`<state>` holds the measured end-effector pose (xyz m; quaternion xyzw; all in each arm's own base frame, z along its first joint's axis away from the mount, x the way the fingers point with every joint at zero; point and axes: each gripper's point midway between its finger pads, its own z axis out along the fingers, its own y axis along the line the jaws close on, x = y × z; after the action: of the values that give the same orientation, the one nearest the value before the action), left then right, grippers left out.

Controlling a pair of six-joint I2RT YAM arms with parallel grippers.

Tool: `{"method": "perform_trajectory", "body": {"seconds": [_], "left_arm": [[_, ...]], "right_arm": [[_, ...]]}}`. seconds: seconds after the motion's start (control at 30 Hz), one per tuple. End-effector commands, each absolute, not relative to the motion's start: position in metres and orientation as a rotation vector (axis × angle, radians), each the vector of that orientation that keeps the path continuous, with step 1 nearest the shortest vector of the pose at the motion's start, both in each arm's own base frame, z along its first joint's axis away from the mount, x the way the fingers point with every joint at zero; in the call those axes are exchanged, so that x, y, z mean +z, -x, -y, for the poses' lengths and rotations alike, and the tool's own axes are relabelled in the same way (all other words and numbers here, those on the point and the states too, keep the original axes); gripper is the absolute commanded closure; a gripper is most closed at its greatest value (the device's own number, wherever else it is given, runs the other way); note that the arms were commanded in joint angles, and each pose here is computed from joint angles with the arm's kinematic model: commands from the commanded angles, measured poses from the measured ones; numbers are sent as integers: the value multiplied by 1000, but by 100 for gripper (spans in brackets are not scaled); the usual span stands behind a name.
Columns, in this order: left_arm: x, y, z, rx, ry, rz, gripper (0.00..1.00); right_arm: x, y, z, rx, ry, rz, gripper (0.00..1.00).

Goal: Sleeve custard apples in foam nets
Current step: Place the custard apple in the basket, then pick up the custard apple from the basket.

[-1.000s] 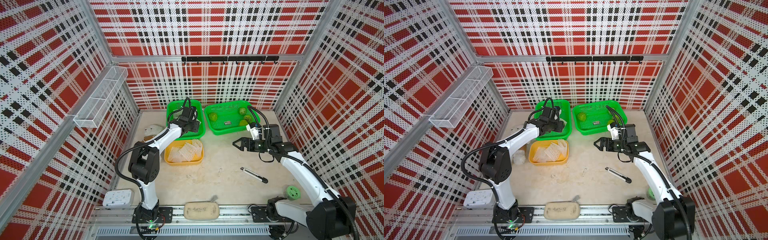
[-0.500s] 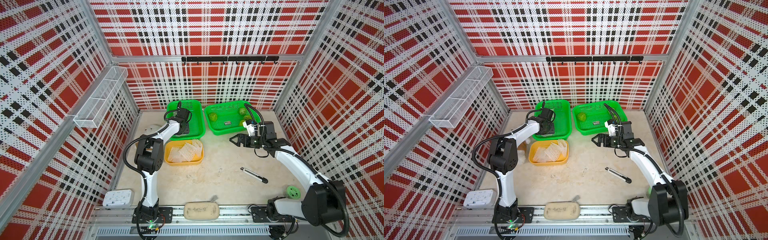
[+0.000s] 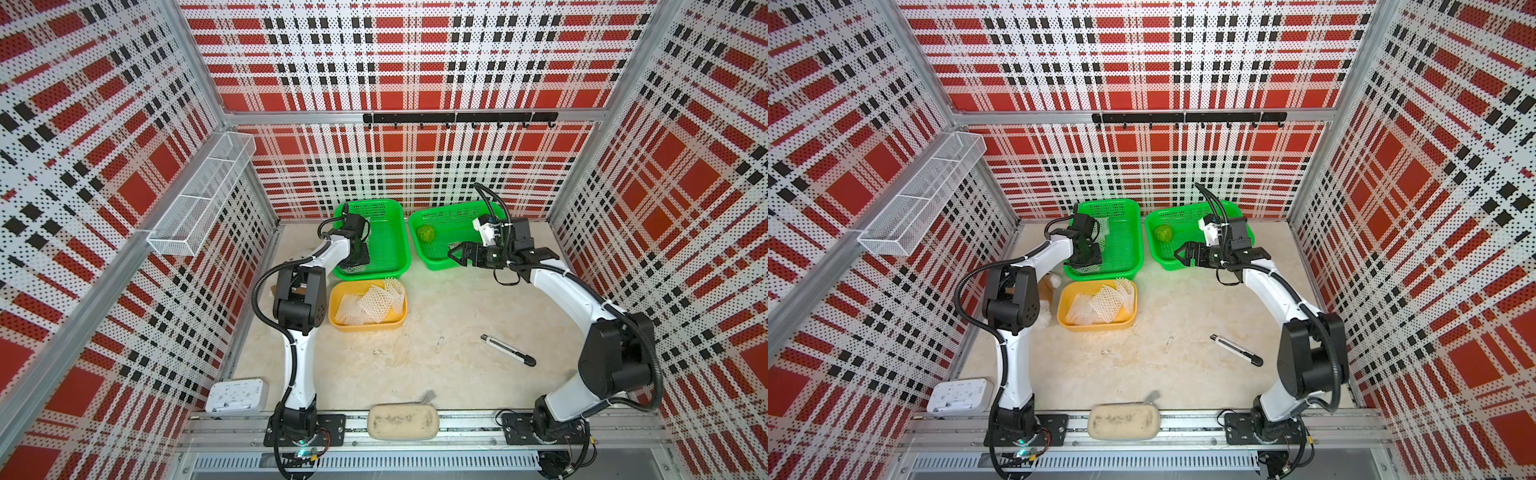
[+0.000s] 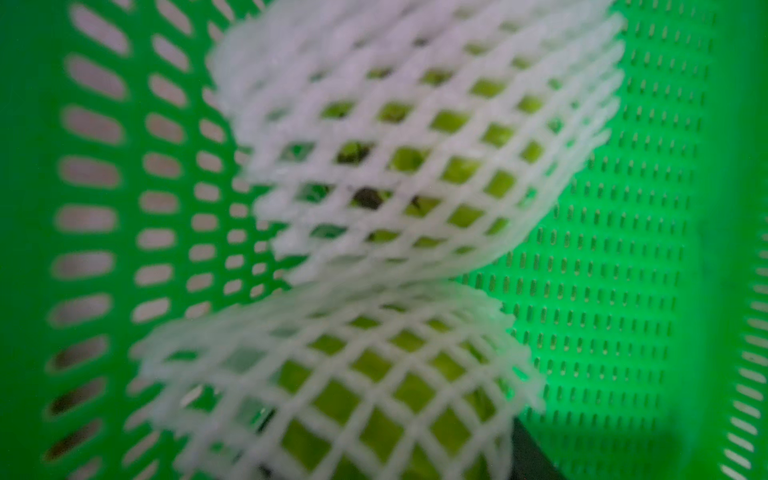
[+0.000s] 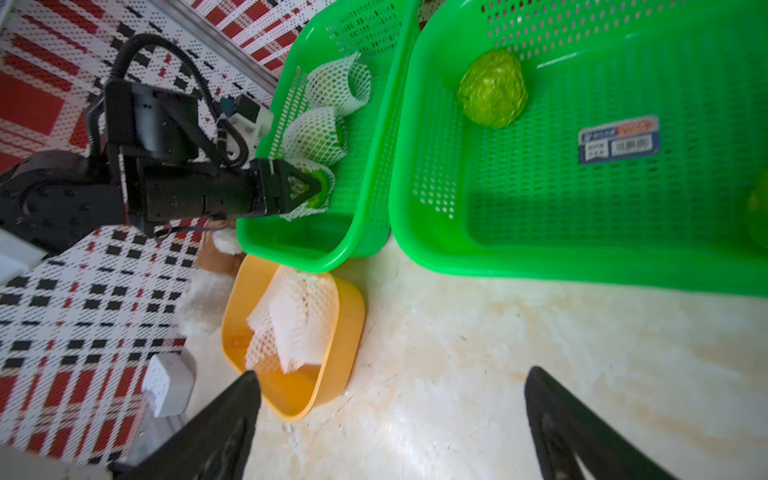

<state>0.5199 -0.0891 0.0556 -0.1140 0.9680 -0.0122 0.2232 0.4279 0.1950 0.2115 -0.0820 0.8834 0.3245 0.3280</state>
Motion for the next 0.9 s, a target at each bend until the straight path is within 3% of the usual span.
{"method": "perform_trajectory", "body": {"seconds": [0.0, 0.03, 0.07, 0.23, 0.53, 0.87], "left_arm": [[39, -518, 92, -69, 308, -2716, 39], [40, -518, 92, -81, 308, -2715, 26], [43, -518, 93, -97, 305, -2710, 1], [69, -518, 109, -235, 258, -2649, 1], [126, -496, 113, -324, 205, -2542, 1], [164, -446, 116, -398, 144, -2503, 1]], "right_arm": [[203, -462, -197, 676, 221, -2326, 0], [200, -471, -201, 664, 223, -2335, 0], [195, -481, -203, 647, 221, -2344, 0], [178, -524, -209, 551, 170, -2365, 0], [141, -570, -238, 619, 177, -2397, 0], [111, -620, -259, 649, 114, -2360, 0]]}}
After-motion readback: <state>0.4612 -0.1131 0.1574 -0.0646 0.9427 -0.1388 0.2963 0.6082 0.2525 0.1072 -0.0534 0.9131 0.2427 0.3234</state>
